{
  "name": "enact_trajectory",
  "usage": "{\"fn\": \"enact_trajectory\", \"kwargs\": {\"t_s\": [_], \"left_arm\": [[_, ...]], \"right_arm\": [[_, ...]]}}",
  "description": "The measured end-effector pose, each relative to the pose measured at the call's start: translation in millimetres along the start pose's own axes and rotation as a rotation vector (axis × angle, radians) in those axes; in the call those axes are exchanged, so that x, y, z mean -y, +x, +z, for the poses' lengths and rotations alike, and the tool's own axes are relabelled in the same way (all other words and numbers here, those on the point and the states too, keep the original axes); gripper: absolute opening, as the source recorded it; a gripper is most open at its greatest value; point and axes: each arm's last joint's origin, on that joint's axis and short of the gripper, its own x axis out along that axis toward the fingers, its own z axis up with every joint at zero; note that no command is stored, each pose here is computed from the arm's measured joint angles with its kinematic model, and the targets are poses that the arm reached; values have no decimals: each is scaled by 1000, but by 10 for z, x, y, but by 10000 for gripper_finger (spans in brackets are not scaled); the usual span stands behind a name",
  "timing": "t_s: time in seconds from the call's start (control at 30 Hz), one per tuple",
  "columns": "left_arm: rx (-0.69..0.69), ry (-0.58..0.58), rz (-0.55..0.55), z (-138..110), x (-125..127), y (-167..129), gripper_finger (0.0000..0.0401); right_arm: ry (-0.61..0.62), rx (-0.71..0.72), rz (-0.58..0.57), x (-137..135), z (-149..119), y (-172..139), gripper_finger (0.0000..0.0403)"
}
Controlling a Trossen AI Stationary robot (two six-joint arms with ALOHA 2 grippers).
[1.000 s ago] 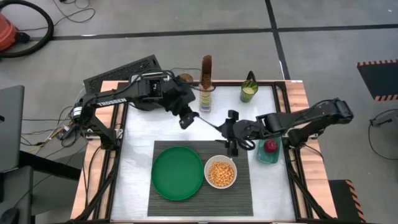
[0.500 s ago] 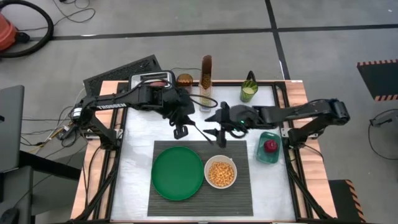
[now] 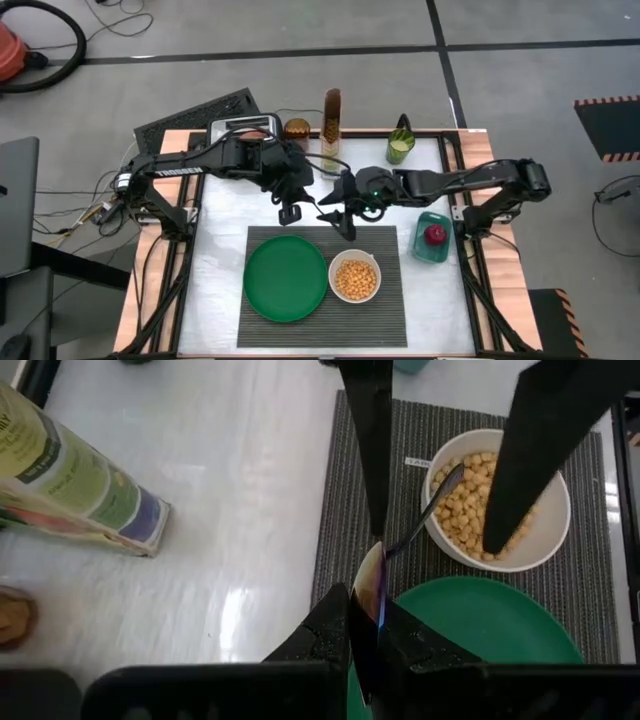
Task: Arrange a breakfast setting
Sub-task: Put the spoon beside the bowl on the mat
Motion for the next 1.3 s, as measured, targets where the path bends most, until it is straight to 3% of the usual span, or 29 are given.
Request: {"fn": "enact_trajectory", "kwargs": {"t_s": [0.27,0.7,0.83,0.97,1.2,1.3], "left_arm": [[7,3,5,6,7,0,0],[47,15,18,43,16,0,0],[47,17,20,42,23,0,0],[46,14,26,40,26,0,1],[49,18,24,41,42,2,4],[52,48,29,41,74,3,23]], "right_arm": [[16,-36,-29,114,-7,-6,156],[15,-45,-4,106,-12,-6,139],[-9,-54,-5,108,-21,-6,97],[-3,-70,-14,114,-37,-9,29],[50,-70,-27,164,-29,-13,25],[86,-68,-36,177,-26,-16,25]]}}
